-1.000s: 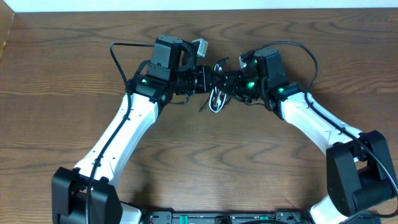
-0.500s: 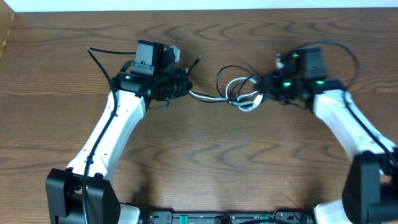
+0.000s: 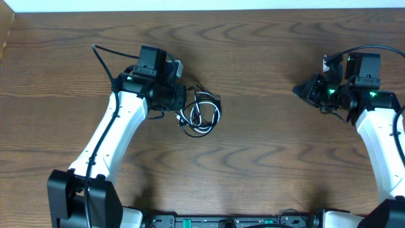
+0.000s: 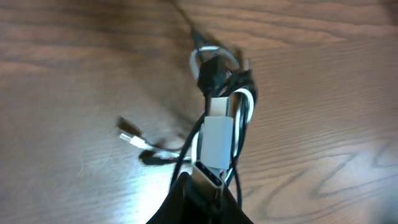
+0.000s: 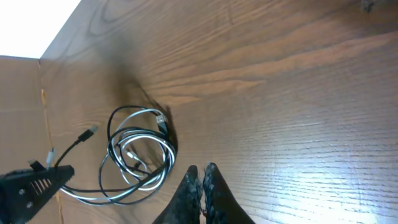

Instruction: Untangle cables

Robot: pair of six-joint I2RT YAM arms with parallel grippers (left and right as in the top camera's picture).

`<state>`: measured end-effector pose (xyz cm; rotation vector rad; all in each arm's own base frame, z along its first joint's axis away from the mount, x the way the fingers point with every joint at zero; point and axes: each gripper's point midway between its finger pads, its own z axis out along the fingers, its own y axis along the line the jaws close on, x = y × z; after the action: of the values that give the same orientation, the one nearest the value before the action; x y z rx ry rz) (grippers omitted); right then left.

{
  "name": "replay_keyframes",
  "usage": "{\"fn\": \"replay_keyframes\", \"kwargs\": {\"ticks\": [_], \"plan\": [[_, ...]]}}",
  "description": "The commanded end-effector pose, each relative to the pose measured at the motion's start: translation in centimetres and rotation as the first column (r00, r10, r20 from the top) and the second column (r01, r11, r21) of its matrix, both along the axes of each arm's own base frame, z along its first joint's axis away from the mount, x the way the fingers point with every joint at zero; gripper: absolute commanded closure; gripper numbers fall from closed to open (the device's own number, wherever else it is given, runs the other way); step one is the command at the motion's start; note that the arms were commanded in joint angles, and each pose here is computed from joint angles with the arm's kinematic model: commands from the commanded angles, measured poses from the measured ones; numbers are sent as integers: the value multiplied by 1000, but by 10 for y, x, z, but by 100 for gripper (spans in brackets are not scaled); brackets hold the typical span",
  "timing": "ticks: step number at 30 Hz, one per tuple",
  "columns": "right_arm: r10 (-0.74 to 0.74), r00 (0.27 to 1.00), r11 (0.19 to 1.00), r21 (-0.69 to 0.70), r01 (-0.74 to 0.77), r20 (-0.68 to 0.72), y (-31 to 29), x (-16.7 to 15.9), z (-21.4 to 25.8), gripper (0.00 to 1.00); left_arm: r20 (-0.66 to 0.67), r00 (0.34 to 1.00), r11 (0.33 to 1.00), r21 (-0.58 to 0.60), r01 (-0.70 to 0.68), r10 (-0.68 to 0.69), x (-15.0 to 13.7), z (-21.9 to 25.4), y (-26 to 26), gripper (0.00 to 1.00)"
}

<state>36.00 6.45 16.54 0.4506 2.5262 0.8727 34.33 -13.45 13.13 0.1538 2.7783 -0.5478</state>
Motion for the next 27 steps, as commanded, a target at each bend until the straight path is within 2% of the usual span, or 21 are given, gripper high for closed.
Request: {"fn": "replay_keyframes", "kwargs": {"ticks": [1, 2, 3, 5, 9, 11, 14, 16, 17, 22, 27], "plan": [[30, 999, 999, -11, -30, 33, 0, 0, 7, 71, 39, 993, 990, -78, 117, -114, -1, 5, -27, 76], [32, 999, 999, -12, -32, 31, 0, 0, 6, 54, 54, 991, 989, -77, 128, -124, 1, 6, -30, 65], [38, 999, 999, -16, -38, 30, 0, -1, 5, 45, 79, 987, 986, -73, 149, -143, 4, 7, -33, 52], [51, 998, 998, -24, -50, 25, 0, -3, 3, 36, 110, 984, 988, -59, 144, -137, 11, 10, -31, 35], [61, 998, 997, -46, -61, 6, -2, -6, -3, 32, 164, 977, 983, -99, 154, -137, 20, 31, -35, 35], [52, 999, 997, -61, -52, -4, -4, -5, -7, 31, 189, 967, 967, -158, 201, -170, 17, 44, -49, 38], [52, 999, 997, -60, -52, -9, -4, -4, -9, 31, 162, 960, 950, -177, 256, -229, 3, 37, -69, 42], [50, 999, 997, -63, -51, -9, -5, -4, -9, 31, 124, 941, 930, -157, 333, -316, -13, 17, -86, 44], [50, 999, 996, -67, -50, -10, -6, -4, -10, 31, 72, 931, 924, -117, 365, -358, -22, -3, -93, 44], [62, 998, 995, -75, -63, -20, -5, -8, -12, 31, -89, 922, 923, 49, 382, -377, -31, -71, -92, 46], [62, 998, 994, -84, -65, -29, -7, -10, -13, 31, -134, 935, 917, 190, 351, -330, -23, -100, -70, 48]]}}
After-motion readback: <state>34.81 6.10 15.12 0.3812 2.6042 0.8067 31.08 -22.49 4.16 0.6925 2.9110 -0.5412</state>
